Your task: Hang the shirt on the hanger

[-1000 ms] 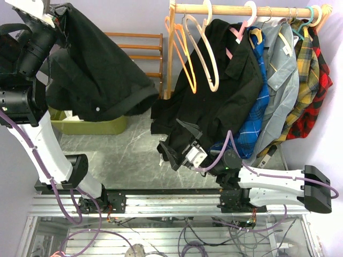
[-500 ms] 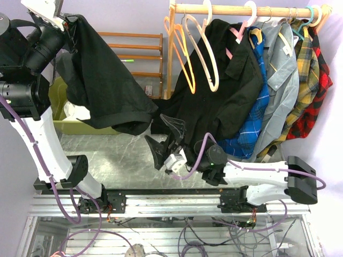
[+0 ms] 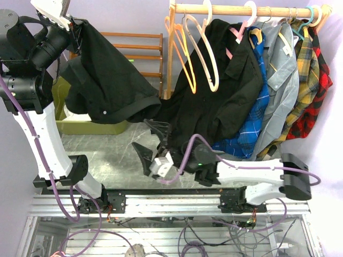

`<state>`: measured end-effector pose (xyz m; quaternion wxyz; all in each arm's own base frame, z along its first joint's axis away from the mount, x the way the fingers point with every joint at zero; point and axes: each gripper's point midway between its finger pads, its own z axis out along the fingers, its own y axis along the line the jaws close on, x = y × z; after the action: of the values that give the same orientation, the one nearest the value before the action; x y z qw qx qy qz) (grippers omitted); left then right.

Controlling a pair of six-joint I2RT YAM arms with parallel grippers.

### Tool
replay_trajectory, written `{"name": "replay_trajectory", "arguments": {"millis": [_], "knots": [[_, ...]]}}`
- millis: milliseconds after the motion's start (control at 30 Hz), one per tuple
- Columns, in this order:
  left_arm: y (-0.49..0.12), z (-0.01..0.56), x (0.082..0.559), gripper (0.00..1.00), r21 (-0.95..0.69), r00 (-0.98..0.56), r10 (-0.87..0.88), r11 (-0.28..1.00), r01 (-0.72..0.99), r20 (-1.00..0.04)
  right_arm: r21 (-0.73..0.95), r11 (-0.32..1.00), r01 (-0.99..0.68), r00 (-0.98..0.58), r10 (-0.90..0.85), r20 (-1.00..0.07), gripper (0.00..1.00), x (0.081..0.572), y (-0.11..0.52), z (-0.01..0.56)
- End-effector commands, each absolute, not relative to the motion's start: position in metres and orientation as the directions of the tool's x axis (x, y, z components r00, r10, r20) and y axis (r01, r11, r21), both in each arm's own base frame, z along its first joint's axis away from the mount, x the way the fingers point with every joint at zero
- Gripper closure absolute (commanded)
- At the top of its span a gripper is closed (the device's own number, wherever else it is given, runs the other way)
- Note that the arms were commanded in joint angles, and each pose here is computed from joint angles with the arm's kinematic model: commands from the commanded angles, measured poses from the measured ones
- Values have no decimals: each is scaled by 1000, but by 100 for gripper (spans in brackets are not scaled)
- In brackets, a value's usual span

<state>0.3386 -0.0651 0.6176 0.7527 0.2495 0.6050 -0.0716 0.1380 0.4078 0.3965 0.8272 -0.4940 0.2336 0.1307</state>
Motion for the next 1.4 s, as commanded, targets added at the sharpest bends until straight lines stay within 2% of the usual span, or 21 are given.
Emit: {"name": "replay_trajectory", "arguments": {"millis": [0,233,400,567,767,900,1100,1133,1167,1300,1333,1367], "knots": [[-73,637,322,86,319,331,183,848,423,-926,-784,542,-303,880,-157,-448,1,166,422,393],[-73,637,316,86,323,331,189,848,419,-925,-687,700,-195,888,-171,-426,3,183,414,418],[-71,637,313,85,335,332,203,849,408,-921,-713,657,-245,906,-107,-410,4,165,406,414],[-71,634,313,86,327,320,200,850,413,-926,-705,638,-311,907,-22,-420,13,146,391,415],[-75,636,311,86,317,326,181,844,433,-928,-729,654,-200,914,-144,-380,6,167,395,421],[-74,637,310,85,319,329,184,848,423,-926,-750,615,-242,899,-150,-412,7,188,408,419],[-76,635,304,85,316,322,182,844,435,-929,-732,649,-207,897,-173,-407,9,222,408,429],[-76,635,303,85,313,318,179,841,441,-931,-724,662,-194,898,-178,-403,12,228,408,436],[-78,635,301,85,313,319,177,838,448,-931,-719,669,-188,898,-180,-402,20,232,409,441],[-85,640,284,85,319,336,165,819,477,-927,-721,667,-188,904,-170,-393,86,237,413,456],[-86,644,278,85,328,352,163,813,481,-922,-712,678,-183,909,-159,-385,99,234,410,466],[-89,649,271,84,337,370,160,807,485,-915,-693,697,-187,915,-132,-380,100,228,403,481]]}}
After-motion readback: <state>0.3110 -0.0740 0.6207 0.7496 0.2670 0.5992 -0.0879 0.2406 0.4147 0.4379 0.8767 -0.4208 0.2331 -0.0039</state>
